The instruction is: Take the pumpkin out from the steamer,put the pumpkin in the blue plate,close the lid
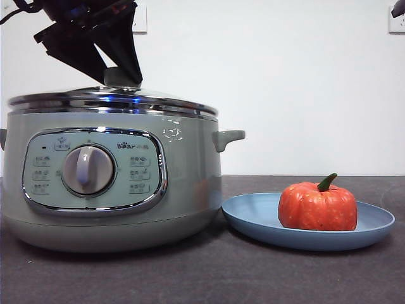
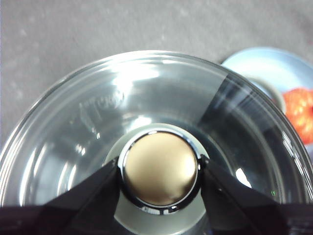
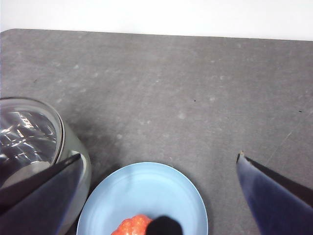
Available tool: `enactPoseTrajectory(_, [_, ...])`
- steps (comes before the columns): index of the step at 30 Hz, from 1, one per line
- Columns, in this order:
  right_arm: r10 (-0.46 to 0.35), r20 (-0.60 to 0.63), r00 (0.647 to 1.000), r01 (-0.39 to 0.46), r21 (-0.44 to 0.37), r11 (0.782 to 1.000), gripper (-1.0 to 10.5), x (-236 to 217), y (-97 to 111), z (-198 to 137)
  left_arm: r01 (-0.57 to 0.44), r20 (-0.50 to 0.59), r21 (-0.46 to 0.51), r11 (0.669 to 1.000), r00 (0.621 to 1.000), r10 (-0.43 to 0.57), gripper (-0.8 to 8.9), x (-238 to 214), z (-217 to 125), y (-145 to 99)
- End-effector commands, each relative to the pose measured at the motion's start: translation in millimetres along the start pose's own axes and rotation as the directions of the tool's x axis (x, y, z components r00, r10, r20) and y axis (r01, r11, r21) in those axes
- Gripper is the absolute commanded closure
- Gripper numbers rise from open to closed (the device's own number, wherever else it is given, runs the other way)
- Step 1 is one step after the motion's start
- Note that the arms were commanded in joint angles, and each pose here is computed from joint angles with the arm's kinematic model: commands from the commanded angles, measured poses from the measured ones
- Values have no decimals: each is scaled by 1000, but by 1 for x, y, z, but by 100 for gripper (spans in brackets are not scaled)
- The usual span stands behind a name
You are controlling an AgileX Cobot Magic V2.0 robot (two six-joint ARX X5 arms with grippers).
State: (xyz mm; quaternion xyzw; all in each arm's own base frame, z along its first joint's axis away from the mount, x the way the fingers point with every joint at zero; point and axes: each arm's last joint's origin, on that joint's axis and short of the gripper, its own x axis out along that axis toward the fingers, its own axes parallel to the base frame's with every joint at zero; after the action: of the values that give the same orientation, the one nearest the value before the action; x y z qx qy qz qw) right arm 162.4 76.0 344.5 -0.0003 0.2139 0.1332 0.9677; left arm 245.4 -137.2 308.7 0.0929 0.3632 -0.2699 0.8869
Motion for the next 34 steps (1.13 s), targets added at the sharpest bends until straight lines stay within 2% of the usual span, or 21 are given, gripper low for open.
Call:
enactPoseTrajectory(1, [-2,5,1000,2,10,1000,384,0,0,0,8,24,2,1000,1000,-8,822,-4,2,-1])
enactPoseTrajectory(15, [-2,4,1000,2,10,1000,384,0,0,0,4,51,7,1000,999,-5,822,-3,5,-1])
enactPoseTrajectory(21, [-2,4,1000,2,11,1000,384,0,0,0,4,8,30,1000,1000,-4,822,3,-1,-1])
enactPoseTrajectory(27, [-2,4,1000,2,14,1000,384,0,0,0,12,-90,21,1000,996,-10,812,24,-10,0])
enactPoseTrajectory(28, [-1,4,1000,1,14,1000,384,0,0,0,14,-102,20,1000,995,-12,795,26,-11,0])
enactPoseTrajectory(29, [-2,4,1000,2,14,1000,384,0,0,0,16,-110,19,1000,994,-14,728,26,-11,0])
enactPoseTrajectory(32, [-2,3,1000,2,14,1000,384,0,0,0,22,-118,23,1000,993,-19,415,25,-12,-2])
enactPoseTrajectory(33, [-2,4,1000,2,14,1000,384,0,0,0,24,-120,21,999,993,-22,348,25,-12,-2])
enactPoseTrajectory(34, [-2,4,1000,2,14,1000,384,0,0,0,24,-124,21,1000,992,-21,328,25,-13,-2])
